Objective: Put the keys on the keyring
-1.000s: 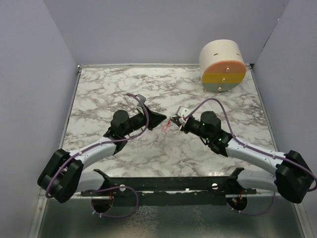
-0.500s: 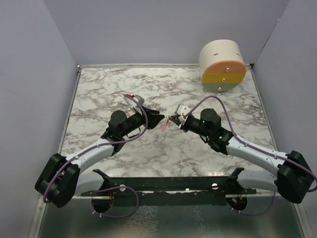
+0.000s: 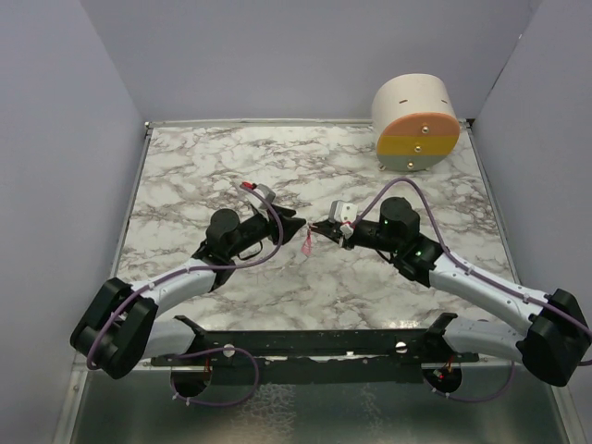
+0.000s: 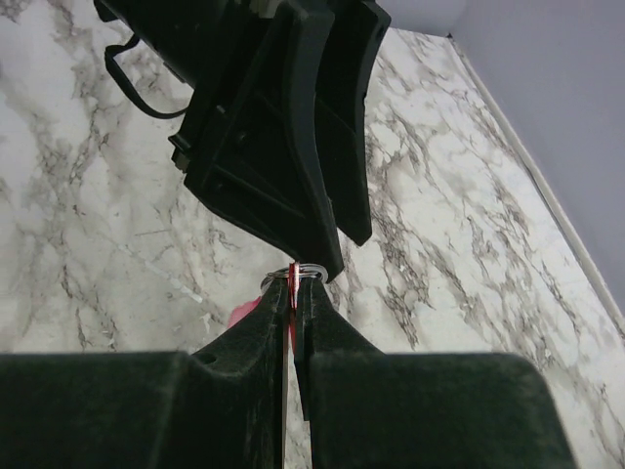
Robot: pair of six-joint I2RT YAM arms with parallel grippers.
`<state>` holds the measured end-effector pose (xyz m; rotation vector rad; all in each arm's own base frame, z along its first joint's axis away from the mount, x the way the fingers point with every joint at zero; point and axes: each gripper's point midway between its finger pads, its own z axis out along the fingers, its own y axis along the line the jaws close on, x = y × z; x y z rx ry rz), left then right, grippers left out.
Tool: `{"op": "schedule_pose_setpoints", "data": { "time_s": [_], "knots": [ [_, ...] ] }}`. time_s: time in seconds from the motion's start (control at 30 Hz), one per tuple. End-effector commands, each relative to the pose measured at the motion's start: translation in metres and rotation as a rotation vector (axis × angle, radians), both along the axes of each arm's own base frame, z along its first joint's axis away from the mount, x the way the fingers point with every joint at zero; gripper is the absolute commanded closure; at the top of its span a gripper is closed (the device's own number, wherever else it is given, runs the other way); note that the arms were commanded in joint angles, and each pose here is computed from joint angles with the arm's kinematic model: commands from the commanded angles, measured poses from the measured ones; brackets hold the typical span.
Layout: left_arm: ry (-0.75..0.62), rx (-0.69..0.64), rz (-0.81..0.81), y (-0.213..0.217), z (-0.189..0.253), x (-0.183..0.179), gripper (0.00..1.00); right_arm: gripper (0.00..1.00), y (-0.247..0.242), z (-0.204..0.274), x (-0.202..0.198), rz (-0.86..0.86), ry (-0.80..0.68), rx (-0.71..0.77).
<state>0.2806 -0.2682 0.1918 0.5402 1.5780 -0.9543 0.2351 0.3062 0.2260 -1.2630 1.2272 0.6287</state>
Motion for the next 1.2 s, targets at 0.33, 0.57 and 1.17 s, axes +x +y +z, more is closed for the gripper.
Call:
{"op": "schedule_pose_setpoints", "data": {
  "time_s": [0.33, 0.57, 1.17],
  "knots": [
    [-0.178, -0.001, -0.193, -0.009, 0.017, -0.034, 0.55, 0.99, 0.008, 0.014, -0.01, 0.102, -0.004, -0.021],
    [-0.2, -0.007, -0.143, -0.001, 0.021, -0.033, 0.55, 0.99, 0.005, 0.016, -0.01, 0.096, -0.005, -0.027],
    [-0.247, -0.011, -0.255, -0.009, 0.022, -0.049, 0.54, 0.99, 0.006, 0.014, -0.012, 0.122, 0.001, -0.028]
  ]
}}
